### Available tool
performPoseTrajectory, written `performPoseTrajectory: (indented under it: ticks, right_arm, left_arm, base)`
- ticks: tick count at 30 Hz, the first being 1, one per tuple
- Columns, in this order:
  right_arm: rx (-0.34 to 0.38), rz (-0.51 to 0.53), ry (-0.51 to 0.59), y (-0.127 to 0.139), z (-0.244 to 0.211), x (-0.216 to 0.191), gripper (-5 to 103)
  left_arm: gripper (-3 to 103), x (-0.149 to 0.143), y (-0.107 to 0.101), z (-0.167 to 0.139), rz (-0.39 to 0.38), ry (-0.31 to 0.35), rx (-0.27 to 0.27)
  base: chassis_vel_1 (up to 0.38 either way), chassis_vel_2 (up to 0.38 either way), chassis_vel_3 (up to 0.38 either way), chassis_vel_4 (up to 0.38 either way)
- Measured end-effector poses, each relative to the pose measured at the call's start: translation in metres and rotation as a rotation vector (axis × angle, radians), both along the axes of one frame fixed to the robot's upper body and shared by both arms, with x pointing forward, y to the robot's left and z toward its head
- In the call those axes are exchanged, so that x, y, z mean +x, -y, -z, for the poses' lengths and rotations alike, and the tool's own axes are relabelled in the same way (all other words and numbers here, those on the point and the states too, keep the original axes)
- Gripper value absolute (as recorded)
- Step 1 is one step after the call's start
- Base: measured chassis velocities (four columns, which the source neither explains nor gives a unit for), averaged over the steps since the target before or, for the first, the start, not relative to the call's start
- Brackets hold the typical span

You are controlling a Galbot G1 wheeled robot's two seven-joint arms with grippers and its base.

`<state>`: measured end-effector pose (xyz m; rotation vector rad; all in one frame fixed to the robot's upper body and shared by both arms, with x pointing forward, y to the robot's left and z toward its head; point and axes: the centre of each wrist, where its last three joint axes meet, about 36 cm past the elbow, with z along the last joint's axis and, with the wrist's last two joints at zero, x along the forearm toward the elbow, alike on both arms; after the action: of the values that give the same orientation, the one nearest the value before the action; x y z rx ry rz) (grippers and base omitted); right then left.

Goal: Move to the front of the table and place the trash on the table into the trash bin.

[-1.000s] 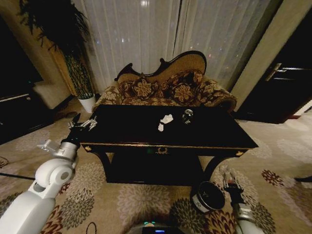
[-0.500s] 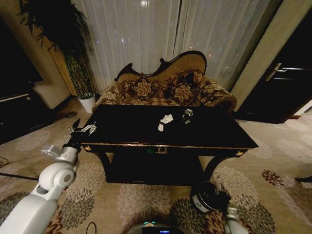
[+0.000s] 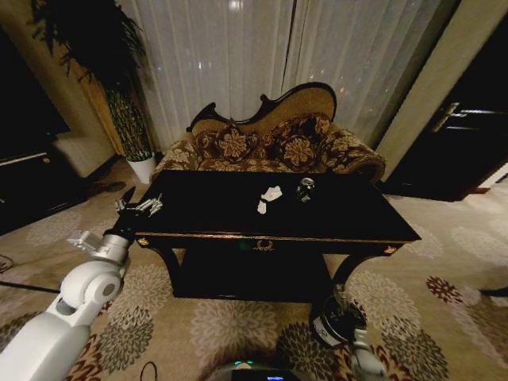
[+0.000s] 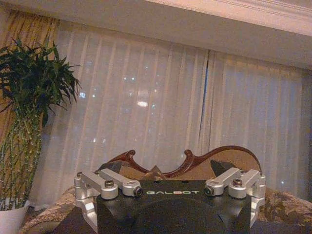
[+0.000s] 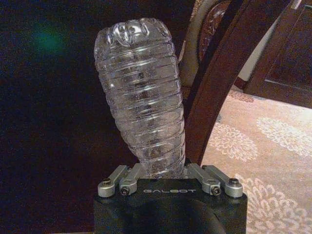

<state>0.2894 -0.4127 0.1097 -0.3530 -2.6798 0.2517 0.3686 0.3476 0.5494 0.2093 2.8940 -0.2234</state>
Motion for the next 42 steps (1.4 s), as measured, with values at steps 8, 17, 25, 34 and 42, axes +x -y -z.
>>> performPoseTrajectory:
  ticks: [8, 17, 25, 34, 42]
  right_arm:
    - [-0.002, 0.051, 0.005, 0.022, 0.003, 0.021, 44]
    - [-0.023, 0.039, 0.001, 0.042, 0.004, 0.012, 71]
    - [-0.032, 0.051, 0.007, 0.047, 0.001, -0.003, 99]
    - [0.018, 0.129, 0.072, 0.035, -0.02, -0.074, 100]
    - [0.065, 0.217, 0.224, 0.015, -0.082, -0.133, 100]
  left_arm:
    - [100, 0.003, 0.006, 0.002, 0.007, -0.02, 0.012]
    - [100, 0.001, 0.006, 0.003, 0.001, -0.03, 0.007]
    - [100, -0.003, 0.006, -0.003, 0.006, -0.022, -0.019]
    - [100, -0.016, 0.002, -0.002, 0.001, -0.031, -0.021]
    - [100, -0.017, -0.013, 0.0, -0.043, -0.015, -0.023]
  base:
    - [0.0, 0.0, 0.0, 0.0]
    - [0.0, 0.0, 0.0, 0.0]
    - [0.0, 0.0, 0.0, 0.0]
    - [0.0, 0.0, 0.0, 0.0]
    - [0.0, 0.0, 0.0, 0.0]
